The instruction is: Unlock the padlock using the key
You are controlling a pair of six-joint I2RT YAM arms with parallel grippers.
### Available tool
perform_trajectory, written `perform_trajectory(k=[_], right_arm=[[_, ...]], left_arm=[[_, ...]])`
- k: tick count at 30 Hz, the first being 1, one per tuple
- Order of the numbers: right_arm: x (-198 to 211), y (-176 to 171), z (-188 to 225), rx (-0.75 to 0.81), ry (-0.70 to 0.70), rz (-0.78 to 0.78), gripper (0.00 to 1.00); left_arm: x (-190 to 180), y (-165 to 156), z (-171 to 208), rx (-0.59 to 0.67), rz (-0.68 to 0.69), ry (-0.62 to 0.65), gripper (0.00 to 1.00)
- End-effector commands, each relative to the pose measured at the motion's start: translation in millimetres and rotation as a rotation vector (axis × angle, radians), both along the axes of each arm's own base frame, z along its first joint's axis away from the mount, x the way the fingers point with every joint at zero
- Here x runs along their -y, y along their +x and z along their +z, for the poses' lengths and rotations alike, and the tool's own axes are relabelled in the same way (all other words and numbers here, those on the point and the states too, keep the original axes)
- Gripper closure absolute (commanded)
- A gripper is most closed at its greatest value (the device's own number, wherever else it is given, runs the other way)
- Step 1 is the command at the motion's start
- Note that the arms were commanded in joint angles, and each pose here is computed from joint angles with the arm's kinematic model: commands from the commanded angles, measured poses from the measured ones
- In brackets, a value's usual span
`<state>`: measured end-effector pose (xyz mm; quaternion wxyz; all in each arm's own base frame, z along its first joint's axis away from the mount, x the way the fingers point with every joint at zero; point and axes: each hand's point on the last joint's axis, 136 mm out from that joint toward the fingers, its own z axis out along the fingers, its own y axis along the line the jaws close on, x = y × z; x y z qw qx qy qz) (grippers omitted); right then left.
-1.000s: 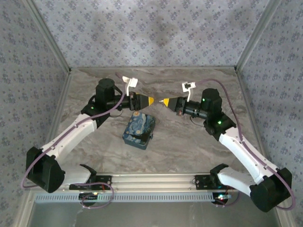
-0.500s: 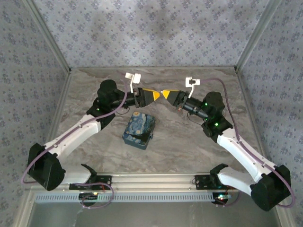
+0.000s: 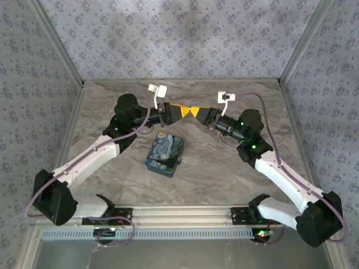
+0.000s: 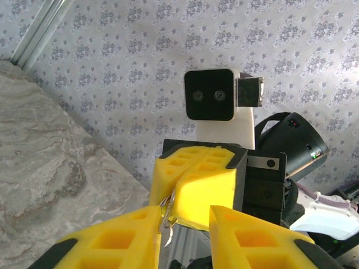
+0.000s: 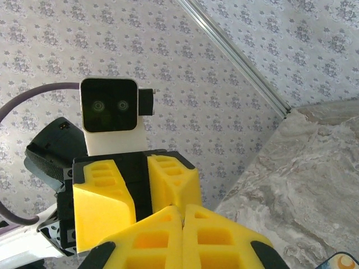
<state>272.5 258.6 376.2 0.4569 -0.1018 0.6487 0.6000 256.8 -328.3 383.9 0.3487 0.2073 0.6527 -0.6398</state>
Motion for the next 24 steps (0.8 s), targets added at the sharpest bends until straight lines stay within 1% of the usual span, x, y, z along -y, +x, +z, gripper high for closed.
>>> perform_trajectory(k=[1,6,13,15,17,19,20,21,23,24], right_arm=[[-2,-2,8,0.025,0.024,0.004,1.00],[-2,-1,8,0.025,0.027,0.000,1.00],[-2,-5,-7,-0.002,-0.026,0.013,1.00],[2,-8,-7,0.001,-0.027,0.011,1.00],[5,-11,-7,0.004,-0.028,0.008,1.00],[6,-12,-6,0.005,-0.027,0.007,1.00],[6,-12,-6,0.005,-0.025,0.007,1.00],[7,-12,-5,0.007,-0.023,0.007,1.00],[7,-12,-5,0.009,-0.022,0.005,1.00],[7,-12,-5,0.007,-0.023,0.006,1.00]], left_arm=[[3,-13,29,0.088,-0.050,-0.045,0.82],[5,-18,32,0.106,-0.064,-0.038,1.00],[3,-21,35,0.131,-0.059,-0.022,1.00],[1,-20,34,0.129,-0.044,-0.010,0.83],[0,-20,33,0.128,-0.042,-0.005,0.78],[2,-22,33,0.126,-0.055,-0.009,0.81],[3,-23,33,0.126,-0.065,-0.013,0.88],[5,-25,34,0.128,-0.082,-0.018,0.92],[9,-26,33,0.126,-0.098,-0.016,0.99],[10,-27,33,0.125,-0.102,-0.016,1.00]])
